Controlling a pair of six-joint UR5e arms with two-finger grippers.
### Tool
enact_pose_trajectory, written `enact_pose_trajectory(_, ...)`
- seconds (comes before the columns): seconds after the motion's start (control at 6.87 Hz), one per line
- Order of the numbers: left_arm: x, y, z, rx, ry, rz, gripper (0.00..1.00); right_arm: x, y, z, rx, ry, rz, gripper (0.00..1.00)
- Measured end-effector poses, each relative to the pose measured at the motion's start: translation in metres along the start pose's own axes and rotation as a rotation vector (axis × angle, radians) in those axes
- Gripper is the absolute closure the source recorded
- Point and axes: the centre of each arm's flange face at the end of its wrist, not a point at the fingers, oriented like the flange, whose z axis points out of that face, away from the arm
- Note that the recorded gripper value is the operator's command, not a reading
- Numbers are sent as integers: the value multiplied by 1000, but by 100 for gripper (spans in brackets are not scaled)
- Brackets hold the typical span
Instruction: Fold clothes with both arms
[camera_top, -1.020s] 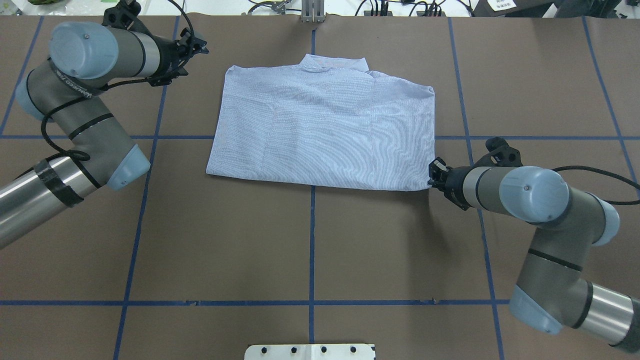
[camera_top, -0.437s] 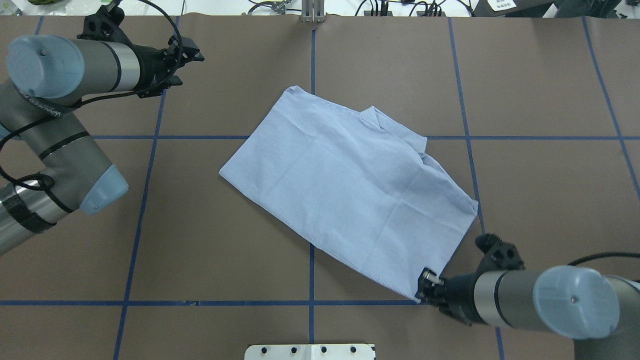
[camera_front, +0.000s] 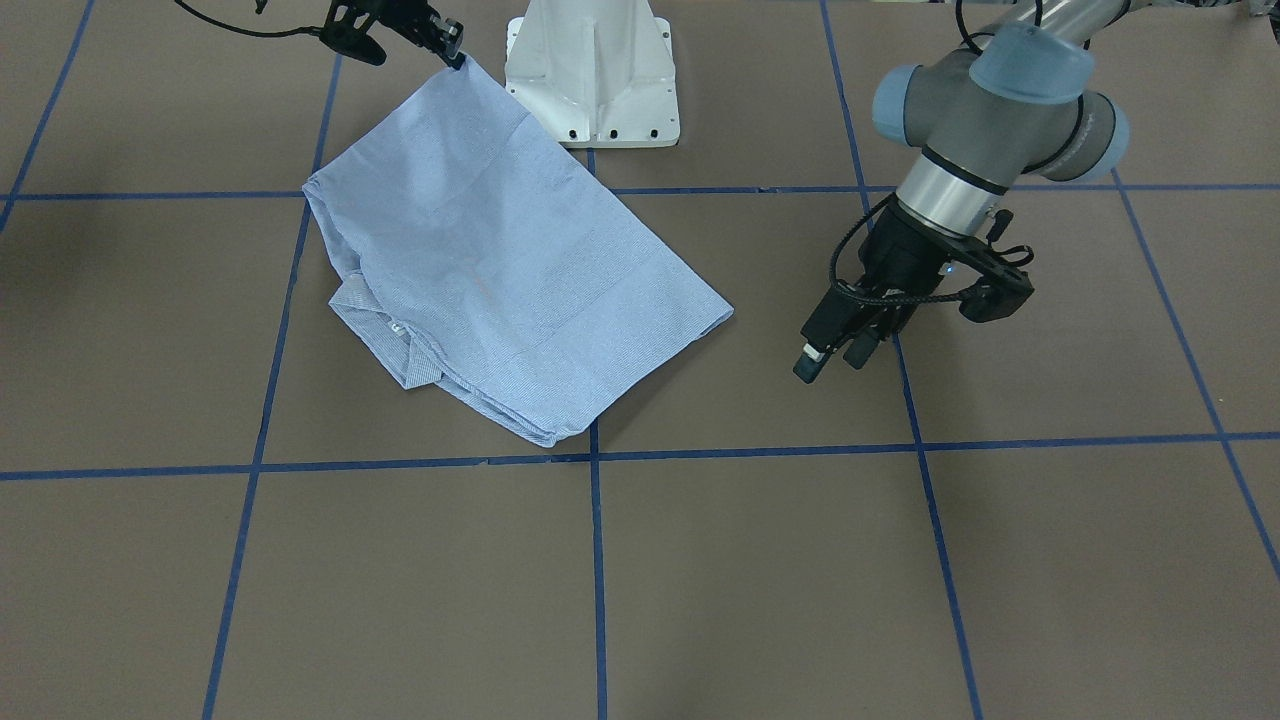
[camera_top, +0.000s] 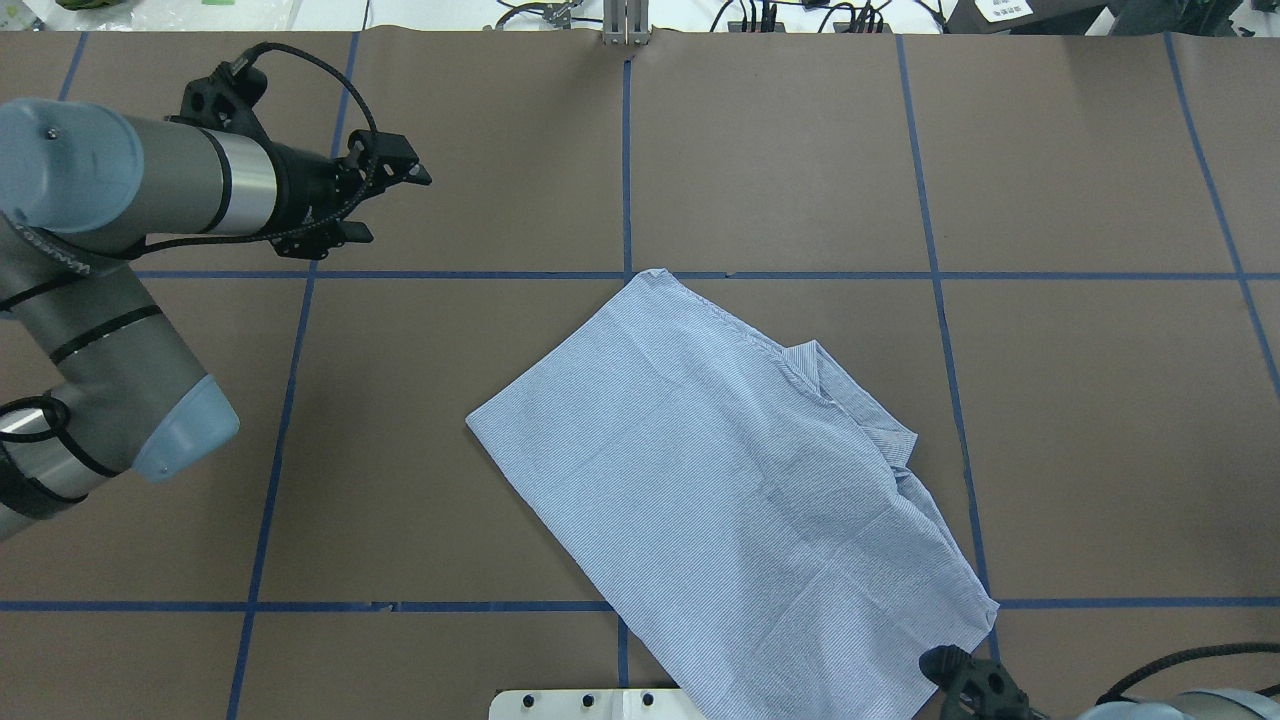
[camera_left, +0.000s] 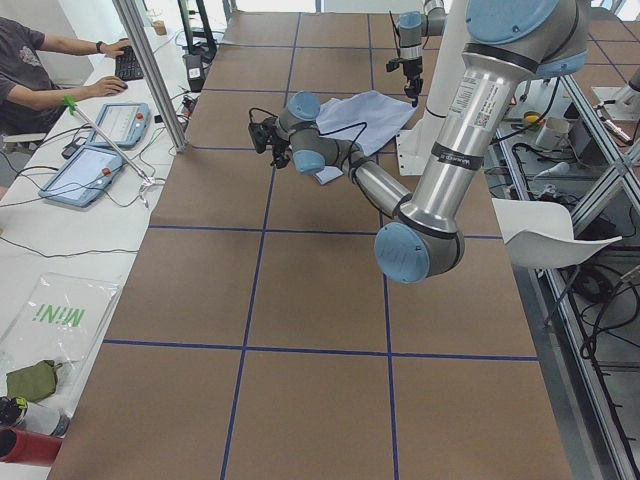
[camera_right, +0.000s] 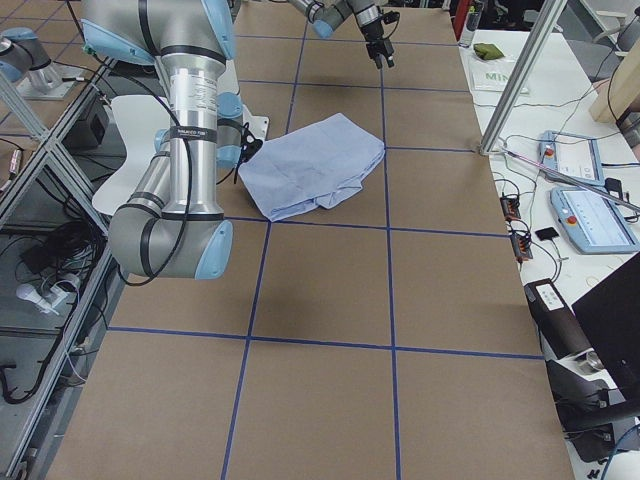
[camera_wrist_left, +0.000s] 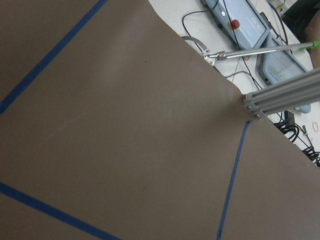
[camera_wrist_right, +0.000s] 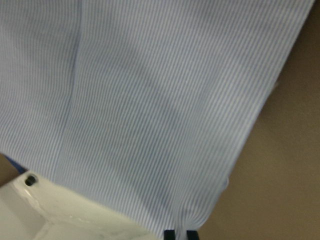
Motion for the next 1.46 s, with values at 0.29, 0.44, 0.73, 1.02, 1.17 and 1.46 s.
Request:
enact_pose_trajectory(0.29, -3, 35, 8, -54, -37, -37, 0, 9, 15, -3, -30, 17, -15, 0)
enact_pose_trajectory(0.44, -5, 59, 14, -82, -79, -59, 8, -2, 8, -18, -20, -19, -3, 0)
enact_pose_trajectory(0.73, -15, 108, 33, -132, -156, -117, 13, -34, -46, -54, 80, -122, 59, 0)
enact_pose_trajectory(1.02, -27, 153, 49, -174, -196, -147, 14, -59, -114, -91, 161, -182, 118, 0)
enact_pose_trajectory(1.17, -34, 175, 58, -180, -213, -138, 17, -73, -149, -103, 211, -210, 113, 0)
enact_pose_trajectory(1.46, -47, 190, 71, -170, -239, -131, 22, -80, -214, -125, 339, -225, 58, 0)
